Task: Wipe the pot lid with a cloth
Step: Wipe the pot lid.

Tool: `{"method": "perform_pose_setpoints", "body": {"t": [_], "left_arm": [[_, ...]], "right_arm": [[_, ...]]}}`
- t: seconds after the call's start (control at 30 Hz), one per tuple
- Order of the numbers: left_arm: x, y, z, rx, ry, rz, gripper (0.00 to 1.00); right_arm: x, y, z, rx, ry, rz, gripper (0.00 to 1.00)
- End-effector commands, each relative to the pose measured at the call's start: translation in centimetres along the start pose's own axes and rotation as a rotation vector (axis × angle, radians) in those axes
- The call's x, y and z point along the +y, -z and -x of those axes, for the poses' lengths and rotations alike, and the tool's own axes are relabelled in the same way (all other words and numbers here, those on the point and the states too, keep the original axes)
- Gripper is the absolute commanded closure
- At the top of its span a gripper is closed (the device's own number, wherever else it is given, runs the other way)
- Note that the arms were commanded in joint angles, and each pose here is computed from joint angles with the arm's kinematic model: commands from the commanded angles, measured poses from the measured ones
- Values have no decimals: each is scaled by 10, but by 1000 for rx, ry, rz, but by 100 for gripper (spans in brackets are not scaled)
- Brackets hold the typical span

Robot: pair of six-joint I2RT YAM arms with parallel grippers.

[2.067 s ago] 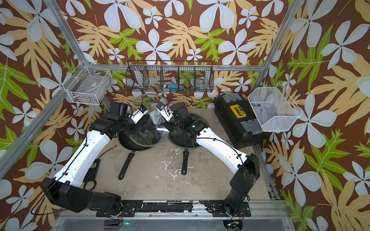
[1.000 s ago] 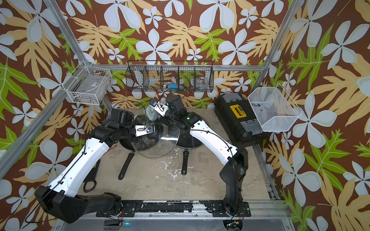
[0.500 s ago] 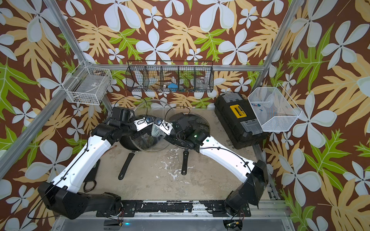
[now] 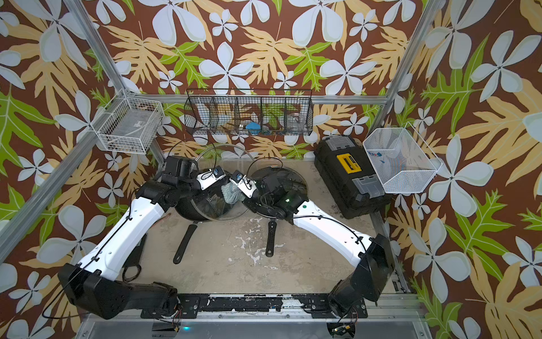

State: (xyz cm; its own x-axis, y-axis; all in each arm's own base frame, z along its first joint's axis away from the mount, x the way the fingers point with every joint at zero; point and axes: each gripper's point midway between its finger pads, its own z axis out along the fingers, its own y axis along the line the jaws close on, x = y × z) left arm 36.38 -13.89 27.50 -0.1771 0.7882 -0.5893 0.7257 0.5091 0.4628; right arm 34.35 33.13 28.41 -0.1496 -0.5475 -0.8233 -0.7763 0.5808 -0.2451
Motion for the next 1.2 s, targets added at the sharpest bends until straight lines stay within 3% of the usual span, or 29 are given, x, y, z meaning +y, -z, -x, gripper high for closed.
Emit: {"method": "perform_pose_setpoints", "body": {"t": [0.0, 0.3, 0.57, 0.7, 0.97, 1.17], "left_arm": [[16, 11, 27, -119, -86, 73, 100], [9, 20, 32, -152, -245, 68, 100], [3, 22, 36, -177, -302, 51, 100], [3, 22, 35, -172, -329, 54, 100], [-3, 19, 28, -160, -375, 44, 100], [-2, 21, 30, -163, -438, 55, 100]], "right_arm": [[-33, 2, 5, -11, 32, -69, 100], [-56, -38, 55, -46, 129, -60, 100], [-10, -83, 96, -129, 172, 80, 100], [2, -88, 100, -142, 172, 114, 100], [-64, -62, 100, -141, 108, -119, 100], [-35, -72, 103, -150, 151, -1, 100]]}}
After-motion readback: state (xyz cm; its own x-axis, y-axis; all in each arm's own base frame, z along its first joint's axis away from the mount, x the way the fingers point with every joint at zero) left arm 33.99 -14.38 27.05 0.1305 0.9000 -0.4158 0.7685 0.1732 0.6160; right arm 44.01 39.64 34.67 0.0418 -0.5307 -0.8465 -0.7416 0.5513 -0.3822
